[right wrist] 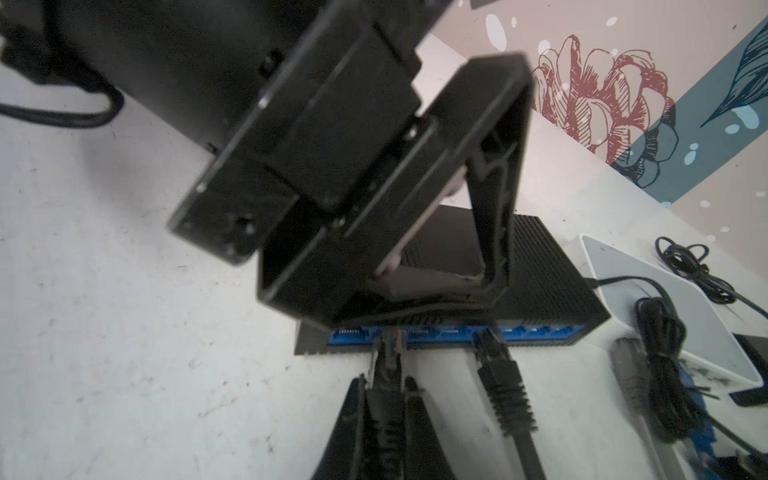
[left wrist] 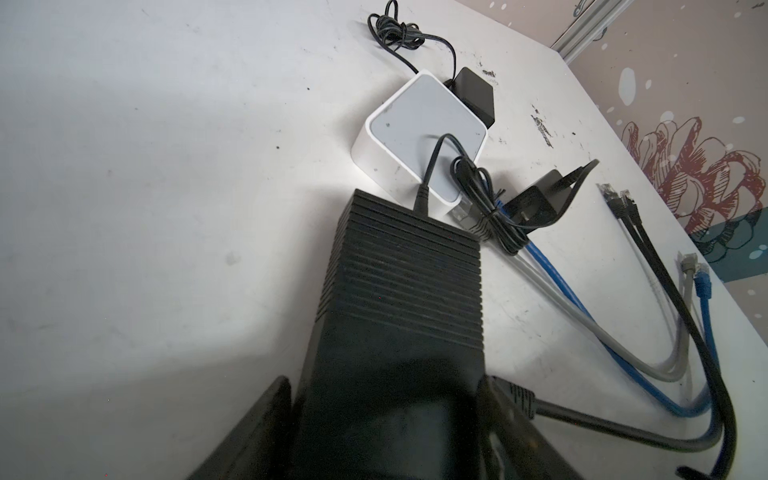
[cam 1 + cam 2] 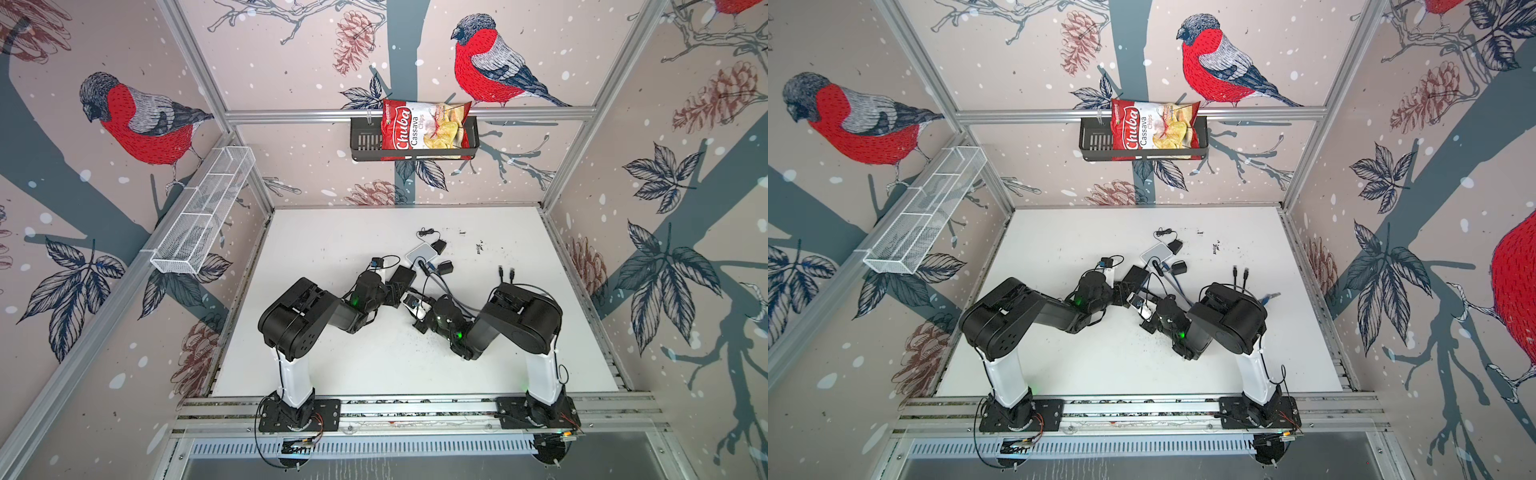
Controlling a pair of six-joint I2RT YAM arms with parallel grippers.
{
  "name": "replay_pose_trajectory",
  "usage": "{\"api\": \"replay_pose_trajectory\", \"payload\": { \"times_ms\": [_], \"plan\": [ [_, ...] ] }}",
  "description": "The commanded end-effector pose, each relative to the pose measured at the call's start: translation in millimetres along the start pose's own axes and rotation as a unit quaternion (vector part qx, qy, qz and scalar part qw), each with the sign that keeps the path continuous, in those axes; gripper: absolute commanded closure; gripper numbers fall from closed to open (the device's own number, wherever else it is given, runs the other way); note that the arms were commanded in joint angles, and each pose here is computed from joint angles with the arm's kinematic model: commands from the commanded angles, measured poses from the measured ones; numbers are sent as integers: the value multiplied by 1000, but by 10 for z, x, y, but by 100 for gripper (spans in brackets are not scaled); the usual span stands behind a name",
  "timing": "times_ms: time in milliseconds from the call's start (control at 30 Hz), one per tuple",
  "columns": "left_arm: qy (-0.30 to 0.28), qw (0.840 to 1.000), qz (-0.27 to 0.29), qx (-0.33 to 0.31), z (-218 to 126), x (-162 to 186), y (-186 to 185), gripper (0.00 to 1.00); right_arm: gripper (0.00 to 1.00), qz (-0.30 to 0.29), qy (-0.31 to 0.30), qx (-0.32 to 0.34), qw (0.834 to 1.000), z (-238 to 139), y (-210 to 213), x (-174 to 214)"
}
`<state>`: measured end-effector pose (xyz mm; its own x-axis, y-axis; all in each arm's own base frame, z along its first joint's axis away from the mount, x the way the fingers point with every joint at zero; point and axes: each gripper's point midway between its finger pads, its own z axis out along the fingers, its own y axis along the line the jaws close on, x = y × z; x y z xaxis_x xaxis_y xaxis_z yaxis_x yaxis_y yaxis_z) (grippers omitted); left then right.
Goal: Insert the plug into the switch port
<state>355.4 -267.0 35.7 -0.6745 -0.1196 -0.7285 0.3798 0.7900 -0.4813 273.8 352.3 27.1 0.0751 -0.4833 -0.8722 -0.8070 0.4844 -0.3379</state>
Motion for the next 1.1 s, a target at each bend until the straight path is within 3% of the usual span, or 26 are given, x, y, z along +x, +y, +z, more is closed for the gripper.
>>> {"api": "replay_pose_trajectory", "payload": {
  "times_ms": [0, 333, 667, 1067],
  "plan": [
    [136, 972, -4, 191, -177, 525, -777, 32, 94, -28, -86, -81, 993, -21, 256, -464],
    [161, 968, 37, 187, -159, 656, -868, 32, 97, -18, -82, -73, 994, -32, 215, -504],
    [160, 957, 20, 240, -202, 714, -1053, 33, 97, -15, -131, -57, 990, 4, 152, -690],
    [176, 938, 39, 296, -309, 771, -1257, 33, 98, -42, -158, -96, 982, -204, 331, -689]
  ]
}}
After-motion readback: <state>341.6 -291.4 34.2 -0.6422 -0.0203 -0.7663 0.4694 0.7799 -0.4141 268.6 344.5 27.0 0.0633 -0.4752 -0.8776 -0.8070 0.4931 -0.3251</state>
